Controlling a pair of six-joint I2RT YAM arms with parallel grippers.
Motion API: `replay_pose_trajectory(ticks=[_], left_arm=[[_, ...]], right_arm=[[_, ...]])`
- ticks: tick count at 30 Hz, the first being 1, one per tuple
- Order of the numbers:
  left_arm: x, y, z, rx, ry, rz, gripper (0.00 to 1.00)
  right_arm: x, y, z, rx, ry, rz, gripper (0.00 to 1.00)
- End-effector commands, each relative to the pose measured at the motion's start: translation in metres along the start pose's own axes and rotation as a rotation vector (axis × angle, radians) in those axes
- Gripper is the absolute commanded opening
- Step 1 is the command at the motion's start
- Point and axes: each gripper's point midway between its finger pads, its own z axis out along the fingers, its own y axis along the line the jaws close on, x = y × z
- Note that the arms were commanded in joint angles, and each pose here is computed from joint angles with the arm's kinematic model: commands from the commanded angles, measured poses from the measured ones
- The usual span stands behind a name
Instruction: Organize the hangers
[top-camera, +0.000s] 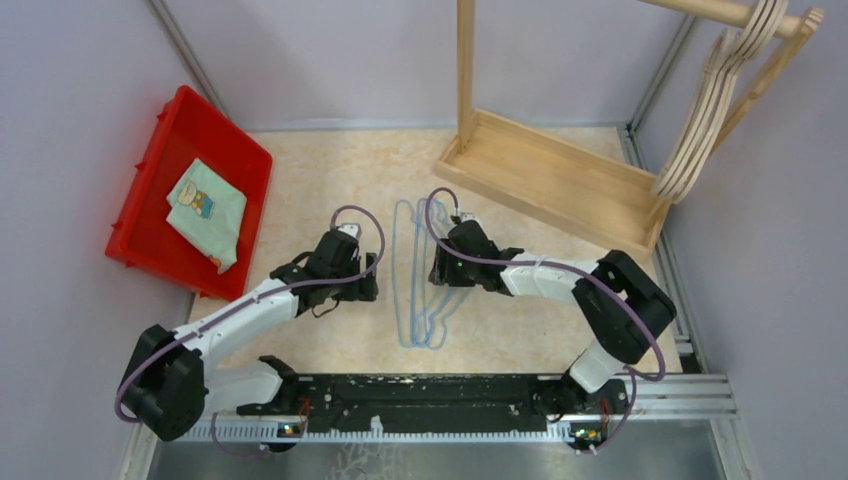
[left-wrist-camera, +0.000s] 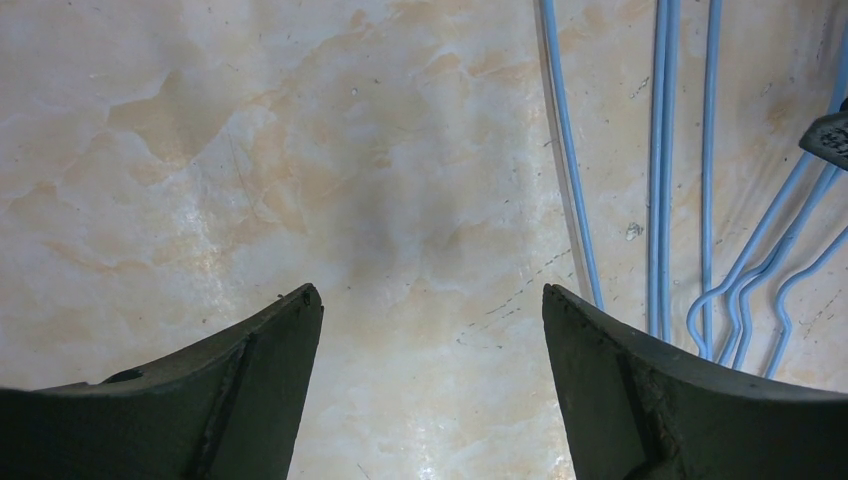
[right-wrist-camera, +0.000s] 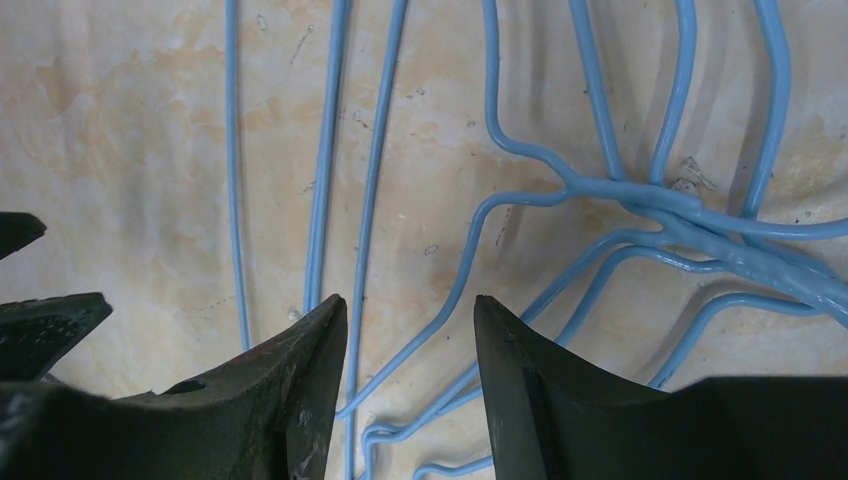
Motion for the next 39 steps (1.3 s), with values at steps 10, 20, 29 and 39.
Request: replay_pose_trajectory(ticks=[10, 20, 29, 39], left_arm=[[-0.014, -0.008, -0.008, 0.032, -0.023, -0.001, 0.91], [-0.027, -0.016, -0.008, 0.061, -0.063, -0.006, 0.94], [-0.046, -0.029, -0.002, 0.109, -0.111, -0.009, 0.94], [-0.061, -0.039, -0.002, 0.136, -0.140, -0.010, 0.95]], right_arm=[[0.002, -0.007, 0.033, 0.047, -0.010, -0.004, 0.27], [-0.058, 0.008, -0.034, 0.130, -0.162, -0.121, 0.00], [-0.109, 0.045, -0.109, 0.063, -0.288, -0.171, 0.00], [-0.211, 0.079, -0.199, 0.104, -0.637, -0.252, 0.00]])
